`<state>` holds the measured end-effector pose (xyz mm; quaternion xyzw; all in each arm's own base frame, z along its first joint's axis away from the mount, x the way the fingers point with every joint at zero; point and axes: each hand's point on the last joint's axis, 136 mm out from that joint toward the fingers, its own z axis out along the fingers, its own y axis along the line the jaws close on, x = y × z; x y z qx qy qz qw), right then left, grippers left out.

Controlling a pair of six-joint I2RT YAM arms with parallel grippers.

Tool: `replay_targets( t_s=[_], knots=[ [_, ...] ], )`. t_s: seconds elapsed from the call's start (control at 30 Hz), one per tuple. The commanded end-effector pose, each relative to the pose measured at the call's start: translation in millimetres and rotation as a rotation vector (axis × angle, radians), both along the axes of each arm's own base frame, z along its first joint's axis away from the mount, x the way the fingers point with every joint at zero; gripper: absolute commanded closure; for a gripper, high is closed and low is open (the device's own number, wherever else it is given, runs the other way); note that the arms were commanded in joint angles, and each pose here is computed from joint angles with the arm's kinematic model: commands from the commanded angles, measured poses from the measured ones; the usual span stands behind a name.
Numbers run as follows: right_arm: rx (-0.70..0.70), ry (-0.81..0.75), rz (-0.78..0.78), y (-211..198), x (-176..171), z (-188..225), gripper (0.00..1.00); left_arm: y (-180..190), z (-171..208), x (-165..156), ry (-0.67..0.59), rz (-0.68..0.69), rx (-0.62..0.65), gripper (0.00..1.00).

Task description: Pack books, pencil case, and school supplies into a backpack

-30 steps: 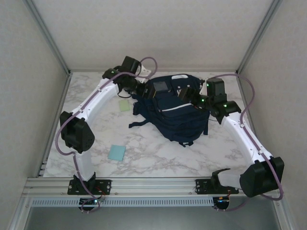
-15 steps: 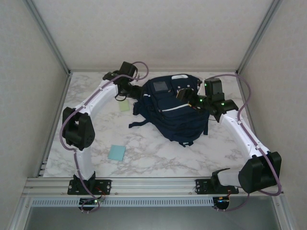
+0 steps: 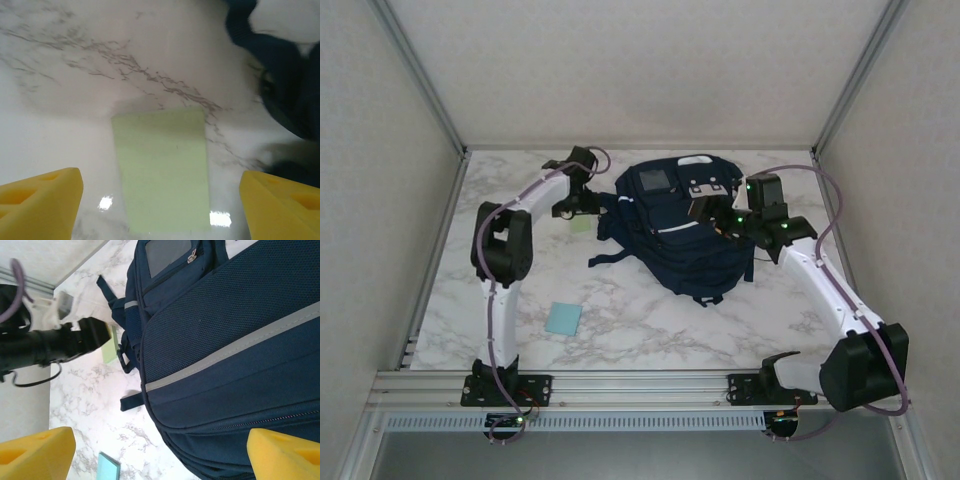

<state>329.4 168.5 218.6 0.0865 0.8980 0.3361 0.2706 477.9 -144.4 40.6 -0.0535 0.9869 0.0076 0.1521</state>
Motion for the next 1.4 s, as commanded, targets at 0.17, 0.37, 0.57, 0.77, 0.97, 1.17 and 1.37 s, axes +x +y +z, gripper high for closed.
replay_targets(
  t_s=[0.17,0.37,0.57,0.77,0.97,1.17,1.37],
  knots=[
    [-0.049,-0.029,-0.017,-11,-11,0,0.09,9,-22,17,0.048,0.078,0.003,0.17],
    [-0.066,-0.035,-0.024,-14,-13,0,0.09,11,-40,11,0.087,0.081,0.006,0.30],
    [-0.071,-0.039,-0.025,-15,-13,1,0.09,8,-43,-2,0.112,0.086,-0.029,0.31],
    [-0.077,-0.042,-0.030,-16,-12,1,0.09,14,-47,-22,0.146,0.080,-0.018,0.32],
    [-0.073,-0.046,-0.033,-16,-11,2,0.09,19,-47,-28,0.148,0.078,0.000,0.52],
    [-0.043,-0.053,-0.002,-9,-10,2,0.09,10,-14,-16,0.078,0.084,-0.057,0.56],
    [0.041,-0.121,0.104,23,-9,9,0.09,-21,49,-5,-0.024,0.086,-0.269,0.54]
  ],
)
